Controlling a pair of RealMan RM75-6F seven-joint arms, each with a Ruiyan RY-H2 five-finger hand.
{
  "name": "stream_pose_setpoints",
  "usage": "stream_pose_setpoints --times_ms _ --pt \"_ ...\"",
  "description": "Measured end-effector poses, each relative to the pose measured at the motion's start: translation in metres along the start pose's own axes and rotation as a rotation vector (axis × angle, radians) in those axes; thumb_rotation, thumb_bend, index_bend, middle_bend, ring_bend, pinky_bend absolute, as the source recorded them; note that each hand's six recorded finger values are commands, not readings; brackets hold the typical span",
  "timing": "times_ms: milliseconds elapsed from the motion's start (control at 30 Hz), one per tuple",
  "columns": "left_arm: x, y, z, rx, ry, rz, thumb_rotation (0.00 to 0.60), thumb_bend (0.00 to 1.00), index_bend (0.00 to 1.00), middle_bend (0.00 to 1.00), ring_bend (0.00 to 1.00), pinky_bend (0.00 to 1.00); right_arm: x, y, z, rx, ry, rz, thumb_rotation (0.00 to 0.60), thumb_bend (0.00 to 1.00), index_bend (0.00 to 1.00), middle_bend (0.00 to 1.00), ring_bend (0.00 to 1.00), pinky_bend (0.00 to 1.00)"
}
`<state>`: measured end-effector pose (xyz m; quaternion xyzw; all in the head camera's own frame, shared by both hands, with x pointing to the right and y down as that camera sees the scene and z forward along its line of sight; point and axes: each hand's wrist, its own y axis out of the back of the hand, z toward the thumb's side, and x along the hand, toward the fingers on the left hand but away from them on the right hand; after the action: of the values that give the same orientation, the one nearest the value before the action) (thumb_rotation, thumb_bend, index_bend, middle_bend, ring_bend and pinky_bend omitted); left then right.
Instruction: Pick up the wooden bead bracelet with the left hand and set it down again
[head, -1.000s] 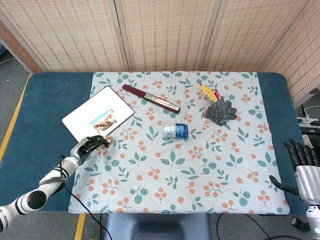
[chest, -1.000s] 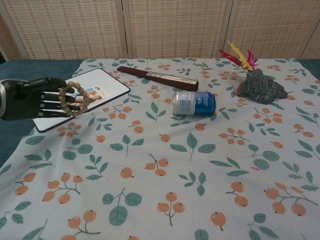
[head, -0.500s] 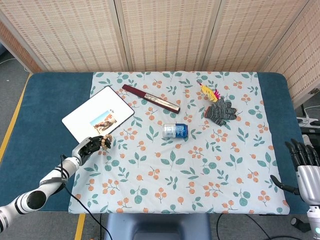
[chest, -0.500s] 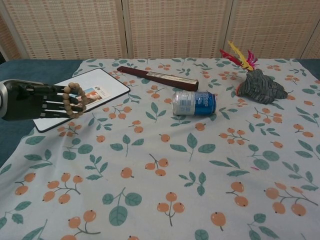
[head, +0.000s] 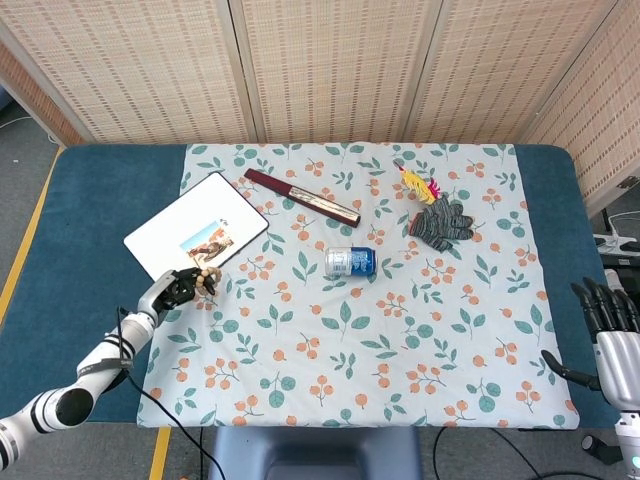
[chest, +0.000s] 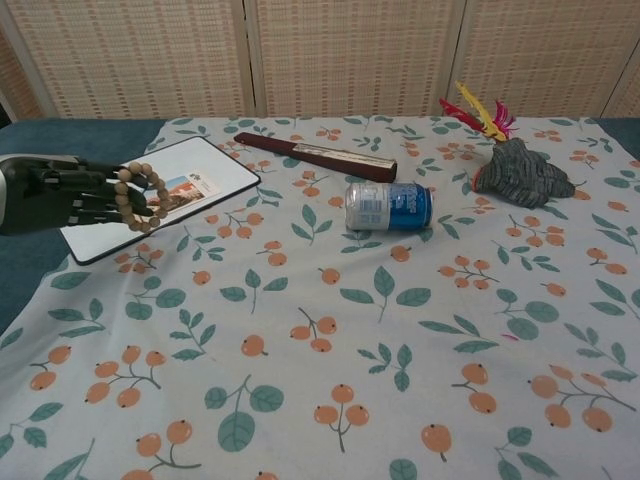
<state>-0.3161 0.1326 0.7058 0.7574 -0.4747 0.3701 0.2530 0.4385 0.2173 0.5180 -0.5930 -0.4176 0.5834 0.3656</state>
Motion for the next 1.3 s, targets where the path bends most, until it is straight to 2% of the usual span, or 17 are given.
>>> stream_pose_setpoints --times_ms 133,200,500,667,733,800,867,933,1100,1167,1300 --pt "-0.002 0.000 -0.006 0.065 -0.001 0.009 0.600 1.00 0.19 0.32 0.12 0.00 0.000 -0.001 0.001 -0.001 0.005 0.005 0.445 0.14 0.00 0.00 0.00 0.00" --pt "-0.004 -0.004 -0.014 0.110 0.008 -0.002 0.600 1.00 0.16 0.28 0.11 0.00 0.000 -0.002 0.002 -0.002 0.008 0.007 0.445 0.14 0.00 0.00 0.00 0.00" --pt "-0.012 -0.026 -0.044 0.325 0.010 -0.037 0.600 1.00 0.14 0.25 0.10 0.00 0.000 -0.003 0.002 -0.003 0.008 0.012 0.445 0.14 0.00 0.00 0.00 0.00" --pt "-0.015 -0.038 -0.048 0.418 -0.027 -0.038 0.600 1.00 0.14 0.25 0.09 0.00 0.000 -0.002 0.002 -0.004 0.007 0.008 0.446 0.14 0.00 0.00 0.00 0.00" --pt "-0.017 -0.041 -0.049 0.471 -0.041 -0.034 0.600 0.97 0.13 0.23 0.08 0.00 0.000 -0.001 0.002 -0.005 0.007 0.006 0.446 0.14 0.00 0.00 0.00 0.00" --pt "-0.018 -0.043 -0.050 0.518 -0.050 -0.032 0.600 0.89 0.12 0.22 0.07 0.00 0.000 -0.001 0.002 -0.005 0.008 0.006 0.446 0.14 0.00 0.00 0.00 0.00" --pt "-0.020 -0.044 -0.050 0.570 -0.069 -0.014 0.600 0.74 0.09 0.19 0.06 0.00 0.001 -0.001 0.002 -0.004 0.009 0.006 0.446 0.14 0.00 0.00 0.00 0.00" --pt "-0.022 -0.042 -0.046 0.619 -0.099 0.018 0.600 0.64 0.07 0.15 0.03 0.00 0.001 -0.001 0.002 -0.002 0.008 0.005 0.446 0.14 0.00 0.00 0.00 0.00" --pt "-0.033 -0.034 -0.029 0.738 -0.203 0.124 0.600 0.55 0.03 0.05 0.00 0.00 0.002 0.000 0.002 0.009 0.010 0.000 0.446 0.14 0.00 0.00 0.00 0.00" --pt "-0.044 -0.027 -0.021 0.816 -0.260 0.184 0.600 0.54 0.01 0.01 0.00 0.00 0.002 0.000 0.002 0.024 0.005 -0.004 0.446 0.14 0.00 0.00 0.00 0.00" --pt "-0.080 -0.007 -0.015 0.956 -0.340 0.319 0.600 0.54 0.00 0.00 0.00 0.00 0.001 -0.002 -0.002 0.063 -0.022 -0.010 0.446 0.14 0.00 0.00 0.00 0.00"
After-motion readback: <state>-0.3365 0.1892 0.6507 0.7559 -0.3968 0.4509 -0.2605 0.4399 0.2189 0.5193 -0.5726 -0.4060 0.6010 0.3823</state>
